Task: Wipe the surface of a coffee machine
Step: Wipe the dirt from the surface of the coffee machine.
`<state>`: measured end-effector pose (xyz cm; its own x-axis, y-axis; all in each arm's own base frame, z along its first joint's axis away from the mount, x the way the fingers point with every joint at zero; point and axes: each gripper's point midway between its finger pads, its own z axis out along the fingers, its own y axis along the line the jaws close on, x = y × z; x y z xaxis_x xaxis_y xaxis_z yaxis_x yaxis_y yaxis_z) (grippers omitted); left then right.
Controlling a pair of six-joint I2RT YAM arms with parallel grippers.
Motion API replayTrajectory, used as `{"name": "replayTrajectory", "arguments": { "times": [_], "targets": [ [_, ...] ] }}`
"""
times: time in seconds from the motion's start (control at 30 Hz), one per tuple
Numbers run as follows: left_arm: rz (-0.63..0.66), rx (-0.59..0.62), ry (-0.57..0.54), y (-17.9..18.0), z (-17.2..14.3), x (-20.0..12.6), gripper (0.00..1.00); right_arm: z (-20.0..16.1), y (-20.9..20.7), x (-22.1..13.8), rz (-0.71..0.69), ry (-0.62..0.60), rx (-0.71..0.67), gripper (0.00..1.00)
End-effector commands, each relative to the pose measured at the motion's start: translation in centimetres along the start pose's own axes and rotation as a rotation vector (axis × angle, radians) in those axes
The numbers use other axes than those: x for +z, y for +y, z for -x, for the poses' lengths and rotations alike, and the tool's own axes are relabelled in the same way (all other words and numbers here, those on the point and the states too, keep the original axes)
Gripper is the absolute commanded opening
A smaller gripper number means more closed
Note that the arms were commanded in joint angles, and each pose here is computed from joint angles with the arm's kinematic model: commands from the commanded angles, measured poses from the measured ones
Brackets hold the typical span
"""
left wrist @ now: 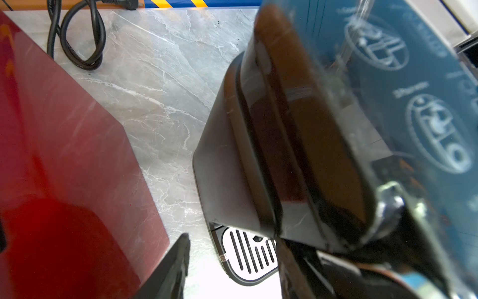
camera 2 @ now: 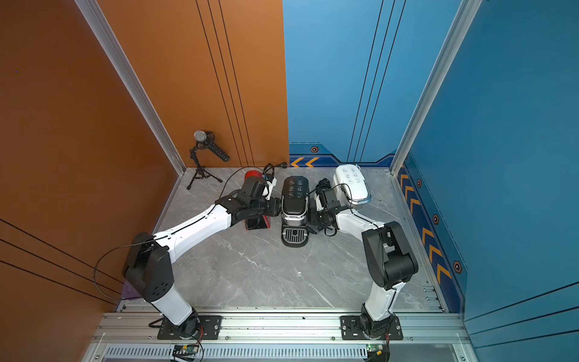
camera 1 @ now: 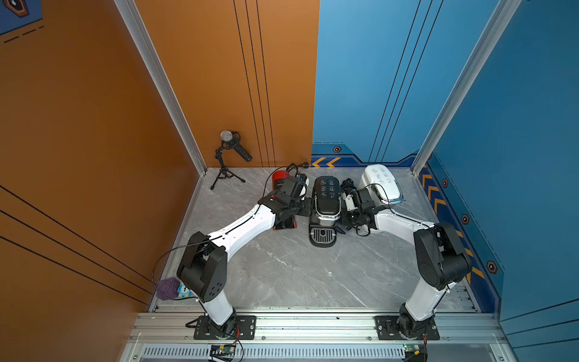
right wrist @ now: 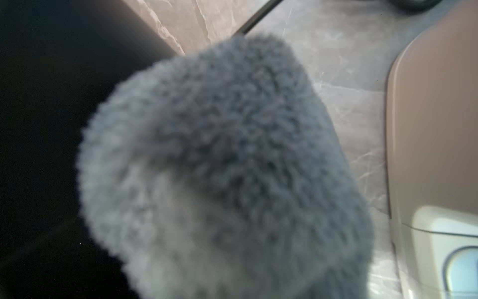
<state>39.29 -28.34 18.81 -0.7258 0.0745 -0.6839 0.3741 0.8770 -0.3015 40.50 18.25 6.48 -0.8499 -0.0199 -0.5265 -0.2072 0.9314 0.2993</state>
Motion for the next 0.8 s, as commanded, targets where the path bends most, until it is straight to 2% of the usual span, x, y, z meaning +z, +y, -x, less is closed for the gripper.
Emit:
{"name": "replayTrajectory", "arguments": {
  "times": [0.0,0.2,0.6,0.77],
  "targets": [
    [-0.025,0.002,-0.077,-0.8,2.2,-0.7,0.55,0.5,2.9,0.3,0.114,-0.027,-0.029,0.23],
    [-0.021,0.003,-0.08,-0.9,2.2,-0.8,0.55,3.0,4.0,-2.9,0.192,-0.129,-0.011,0.23],
    [-0.017,0.003,-0.08,-0.7,2.0,-1.0,0.55,7.6,5.1,-12.0,0.403,-0.422,0.067,0.24],
    [-0.016,0.0,-0.082,-0.7,2.1,-1.0,0.55,8.9,3.6,-12.5,0.389,-0.472,0.16,0.23]
  ]
}}
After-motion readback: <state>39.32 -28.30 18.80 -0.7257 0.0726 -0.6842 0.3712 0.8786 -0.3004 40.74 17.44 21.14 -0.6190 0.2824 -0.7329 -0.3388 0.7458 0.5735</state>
